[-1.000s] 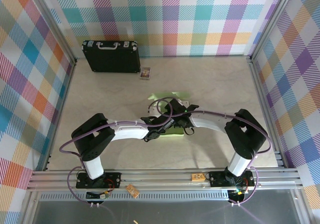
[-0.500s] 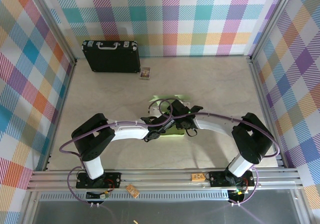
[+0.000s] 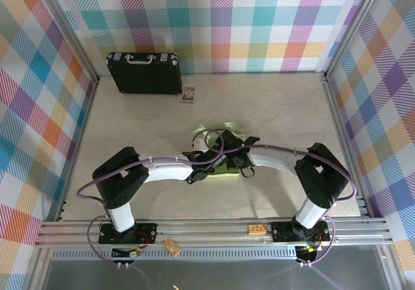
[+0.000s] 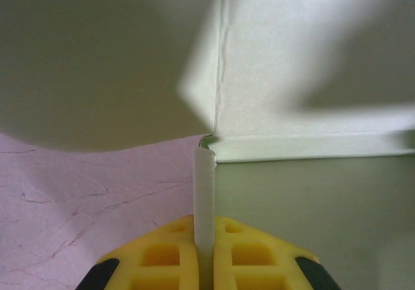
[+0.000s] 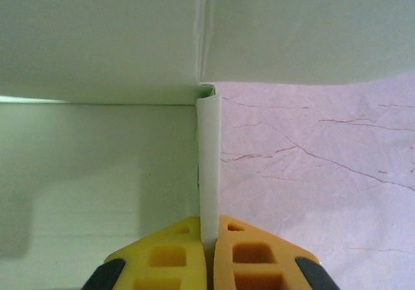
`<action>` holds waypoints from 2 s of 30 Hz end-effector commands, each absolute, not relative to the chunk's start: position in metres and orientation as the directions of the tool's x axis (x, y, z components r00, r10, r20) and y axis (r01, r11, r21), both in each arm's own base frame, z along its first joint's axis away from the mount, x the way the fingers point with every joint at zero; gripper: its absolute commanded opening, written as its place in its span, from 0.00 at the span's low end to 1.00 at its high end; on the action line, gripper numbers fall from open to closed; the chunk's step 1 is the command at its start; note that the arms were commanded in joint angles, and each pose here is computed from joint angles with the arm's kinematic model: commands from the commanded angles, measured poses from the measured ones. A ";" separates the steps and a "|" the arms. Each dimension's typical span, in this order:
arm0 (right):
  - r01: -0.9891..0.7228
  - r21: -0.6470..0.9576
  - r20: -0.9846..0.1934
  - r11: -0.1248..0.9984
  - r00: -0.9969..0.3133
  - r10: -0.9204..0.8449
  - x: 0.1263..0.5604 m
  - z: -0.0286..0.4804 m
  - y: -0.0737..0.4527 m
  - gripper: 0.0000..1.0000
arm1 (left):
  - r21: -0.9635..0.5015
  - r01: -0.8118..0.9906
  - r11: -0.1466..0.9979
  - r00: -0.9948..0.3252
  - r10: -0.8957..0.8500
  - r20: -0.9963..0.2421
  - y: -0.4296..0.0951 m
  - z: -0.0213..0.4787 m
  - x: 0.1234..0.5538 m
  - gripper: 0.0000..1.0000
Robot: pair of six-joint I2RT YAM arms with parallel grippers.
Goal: Fold the paper box
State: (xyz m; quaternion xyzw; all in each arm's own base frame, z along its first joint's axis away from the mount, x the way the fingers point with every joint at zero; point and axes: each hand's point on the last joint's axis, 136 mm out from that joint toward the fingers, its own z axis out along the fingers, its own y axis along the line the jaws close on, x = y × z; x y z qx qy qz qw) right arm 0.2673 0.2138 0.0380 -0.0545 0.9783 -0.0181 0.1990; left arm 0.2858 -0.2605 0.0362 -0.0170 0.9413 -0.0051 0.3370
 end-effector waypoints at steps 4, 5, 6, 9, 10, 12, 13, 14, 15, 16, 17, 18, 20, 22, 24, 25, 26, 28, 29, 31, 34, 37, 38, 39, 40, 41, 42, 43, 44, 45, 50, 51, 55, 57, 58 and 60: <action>-0.125 -0.186 -0.319 0.975 -0.931 -0.180 0.261 0.026 0.198 0.01 | 0.043 -0.001 0.999 -0.801 0.025 -0.598 -0.250 0.029 0.272 0.00; -0.123 -0.197 -0.315 0.973 -0.932 -0.182 0.260 0.025 0.196 0.01 | 0.039 -0.001 0.999 -0.801 0.023 -0.598 -0.251 0.029 0.272 0.00; -0.121 -0.215 -0.315 0.969 -0.931 -0.186 0.261 0.025 0.194 0.01 | 0.037 0.000 0.999 -0.801 0.022 -0.598 -0.251 0.029 0.272 0.00; -0.115 -0.282 -0.315 0.953 -0.927 -0.205 0.262 0.029 0.184 0.01 | 0.039 0.001 0.999 -0.801 0.024 -0.598 -0.251 0.030 0.273 0.00; -0.113 -0.302 -0.314 0.947 -0.926 -0.211 0.263 0.029 0.181 0.01 | 0.037 0.001 0.999 -0.801 0.023 -0.599 -0.252 0.031 0.273 0.00; -0.114 -0.333 -0.308 0.936 -0.925 -0.222 0.264 0.029 0.177 0.01 | 0.038 0.001 0.999 -0.802 0.023 -0.597 -0.251 0.030 0.272 0.00; -0.117 -0.336 -0.305 0.935 -0.925 -0.225 0.264 0.028 0.177 0.01 | 0.033 0.004 0.999 -0.801 0.023 -0.598 -0.253 0.031 0.272 0.00; -0.122 -0.341 -0.296 0.932 -0.927 -0.230 0.264 0.026 0.178 0.01 | 0.029 0.003 1.000 -0.801 0.020 -0.598 -0.253 0.031 0.272 0.00; -0.129 -0.344 -0.287 0.930 -0.929 -0.235 0.264 0.023 0.179 0.01 | 0.028 0.003 1.000 -0.801 0.019 -0.599 -0.253 0.031 0.272 0.00; -0.133 -0.344 -0.281 0.930 -0.930 -0.237 0.263 0.020 0.181 0.01 | 0.026 0.004 1.000 -0.801 0.019 -0.599 -0.254 0.031 0.273 0.00; -0.142 -0.334 -0.273 0.932 -0.931 -0.240 0.263 0.016 0.184 0.01 | 0.026 0.006 1.000 -0.803 0.020 -0.596 -0.255 0.030 0.272 0.00; -0.154 -0.314 -0.265 0.937 -0.933 -0.242 0.261 0.012 0.188 0.00 | 0.027 0.006 1.000 -0.804 0.021 -0.595 -0.255 0.030 0.272 0.00; -0.175 -0.279 -0.252 0.944 -0.936 -0.248 0.258 0.005 0.197 0.00 | 0.029 0.005 1.000 -0.802 0.022 -0.596 -0.254 0.031 0.273 0.00; -0.195 -0.231 -0.248 0.953 -0.936 -0.252 0.256 -0.001 0.209 0.00 | 0.026 0.004 1.000 -0.802 0.019 -0.597 -0.254 0.030 0.272 0.00; -0.233 -0.135 -0.226 0.963 -0.939 -0.258 0.249 -0.010 0.227 0.00 | 0.018 0.005 1.000 -0.803 0.015 -0.596 -0.256 0.030 0.272 0.00; -0.238 -0.099 -0.224 0.966 -0.941 -0.255 0.247 -0.012 0.233 0.00 | 0.017 0.008 1.000 -0.805 0.016 -0.593 -0.257 0.029 0.272 0.00; -0.245 -0.068 -0.226 0.967 -0.940 -0.254 0.246 -0.013 0.238 0.00 | 0.012 0.010 1.000 -0.807 0.015 -0.591 -0.258 0.028 0.272 0.00; -0.254 -0.023 -0.233 0.967 -0.939 -0.252 0.245 -0.012 0.245 0.00 | 0.011 0.010 1.000 -0.808 0.015 -0.589 -0.258 0.027 0.272 0.00; -0.259 -0.012 -0.239 0.966 -0.937 -0.254 0.245 -0.010 0.248 0.00 | 0.009 0.011 1.000 -0.808 0.014 -0.588 -0.258 0.027 0.272 0.00; -0.265 -0.006 -0.252 0.964 -0.933 -0.258 0.246 -0.005 0.249 0.00 | 0.011 0.010 1.000 -0.808 0.015 -0.589 -0.258 0.027 0.272 0.00; -0.268 0.001 -0.267 0.963 -0.929 -0.258 0.248 0.002 0.249 0.00 | 0.012 0.011 1.000 -0.807 0.016 -0.590 -0.257 0.028 0.271 0.00; -0.286 0.067 -0.286 0.956 -0.923 -0.257 0.246 0.011 0.258 0.00 | 0.012 0.013 1.000 -0.808 0.018 -0.589 -0.258 0.029 0.272 0.00; -0.289 0.096 -0.291 0.952 -0.923 -0.251 0.245 0.015 0.262 0.00 | 0.009 0.014 1.000 -0.809 0.017 -0.588 -0.259 0.030 0.272 0.00; -0.292 0.118 -0.297 0.949 -0.922 -0.247 0.244 0.018 0.265 0.00 | 0.010 0.015 1.000 -0.808 0.018 -0.589 -0.259 0.030 0.272 0.00; -0.293 0.133 -0.305 0.947 -0.921 -0.243 0.244 0.021 0.267 0.00 | 0.013 0.015 1.000 -0.809 0.020 -0.587 -0.259 0.029 0.272 0.00; -0.298 0.141 -0.309 0.944 -0.919 -0.244 0.244 0.022 0.268 0.00 | 0.013 0.015 1.000 -0.808 0.020 -0.588 -0.259 0.029 0.272 0.00; -0.297 0.144 -0.313 0.944 -0.919 -0.241 0.244 0.023 0.269 0.00 | 0.013 0.013 1.000 -0.809 0.018 -0.587 -0.258 0.028 0.271 0.00; -0.296 0.137 -0.309 0.945 -0.920 -0.243 0.244 0.023 0.267 0.00 | 0.013 0.013 1.000 -0.810 0.018 -0.586 -0.258 0.027 0.271 0.00; -0.294 0.131 -0.305 0.947 -0.921 -0.244 0.243 0.022 0.266 0.00 | 0.011 0.016 1.000 -0.811 0.020 -0.584 -0.259 0.027 0.271 0.00; -0.293 0.129 -0.305 0.947 -0.921 -0.243 0.244 0.021 0.265 0.00 | 0.009 0.019 1.000 -0.811 0.020 -0.584 -0.259 0.027 0.271 0.00; -0.246 0.050 -0.313 0.968 -0.924 -0.219 0.248 0.022 0.249 0.00 | -0.002 0.034 0.999 -0.819 0.026 -0.573 -0.261 0.027 0.268 0.00; -0.233 0.035 -0.317 0.972 -0.925 -0.210 0.250 0.023 0.245 0.00 | -0.007 0.035 0.999 -0.821 0.025 -0.571 -0.260 0.027 0.267 0.00; -0.198 0.006 -0.325 0.980 -0.927 -0.186 0.252 0.025 0.233 0.00 | -0.024 0.039 0.999 -0.821 0.018 -0.570 -0.257 0.032 0.263 0.16; -0.185 -0.007 -0.326 0.983 -0.929 -0.177 0.253 0.025 0.228 0.00 | -0.031 0.037 0.999 -0.818 0.012 -0.575 -0.256 0.036 0.262 0.23; -0.184 -0.011 -0.324 0.983 -0.929 -0.178 0.253 0.024 0.227 0.00 | -0.035 0.037 0.999 -0.817 0.010 -0.577 -0.255 0.038 0.262 0.23; -0.177 -0.027 -0.320 0.984 -0.931 -0.176 0.253 0.023 0.224 0.00 | -0.041 0.036 0.999 -0.816 0.006 -0.579 -0.254 0.041 0.261 0.24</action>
